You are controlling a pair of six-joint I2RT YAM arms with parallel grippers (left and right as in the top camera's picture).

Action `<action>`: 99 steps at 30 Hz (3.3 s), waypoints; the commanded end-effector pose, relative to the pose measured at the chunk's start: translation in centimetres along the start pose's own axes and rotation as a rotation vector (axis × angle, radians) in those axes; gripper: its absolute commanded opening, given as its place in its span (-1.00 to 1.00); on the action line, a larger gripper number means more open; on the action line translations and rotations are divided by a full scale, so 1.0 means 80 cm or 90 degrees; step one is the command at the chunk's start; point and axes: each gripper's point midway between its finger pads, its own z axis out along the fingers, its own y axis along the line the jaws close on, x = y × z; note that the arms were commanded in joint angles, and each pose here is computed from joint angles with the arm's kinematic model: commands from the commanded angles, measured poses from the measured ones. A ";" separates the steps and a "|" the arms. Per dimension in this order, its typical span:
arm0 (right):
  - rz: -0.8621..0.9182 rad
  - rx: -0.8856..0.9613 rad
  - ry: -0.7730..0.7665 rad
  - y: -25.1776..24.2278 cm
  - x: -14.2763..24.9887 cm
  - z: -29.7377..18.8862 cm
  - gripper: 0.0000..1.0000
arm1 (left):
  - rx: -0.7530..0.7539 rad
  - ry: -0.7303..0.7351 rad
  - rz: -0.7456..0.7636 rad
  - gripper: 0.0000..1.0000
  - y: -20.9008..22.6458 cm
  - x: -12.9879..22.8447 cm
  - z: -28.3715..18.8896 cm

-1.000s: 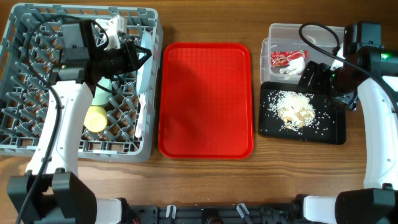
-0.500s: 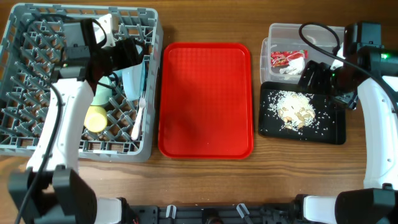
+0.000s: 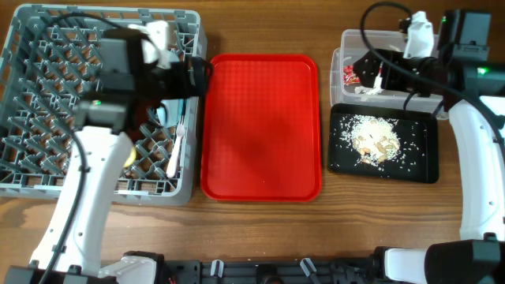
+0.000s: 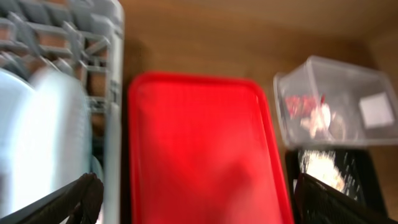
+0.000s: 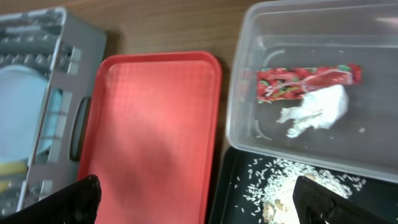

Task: Sort waste into correct bins and load items into the dishwasher rack

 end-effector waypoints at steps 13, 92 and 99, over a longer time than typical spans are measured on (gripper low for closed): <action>0.067 0.140 0.105 -0.033 0.062 -0.010 1.00 | -0.149 0.274 -0.060 1.00 0.028 0.140 -0.004; -0.179 0.072 -0.733 0.001 0.160 -0.096 1.00 | -0.066 -0.103 0.027 1.00 0.014 0.178 -0.163; -0.196 0.090 -0.658 -0.012 0.179 -0.056 1.00 | -0.066 -0.103 0.027 1.00 0.014 0.178 -0.163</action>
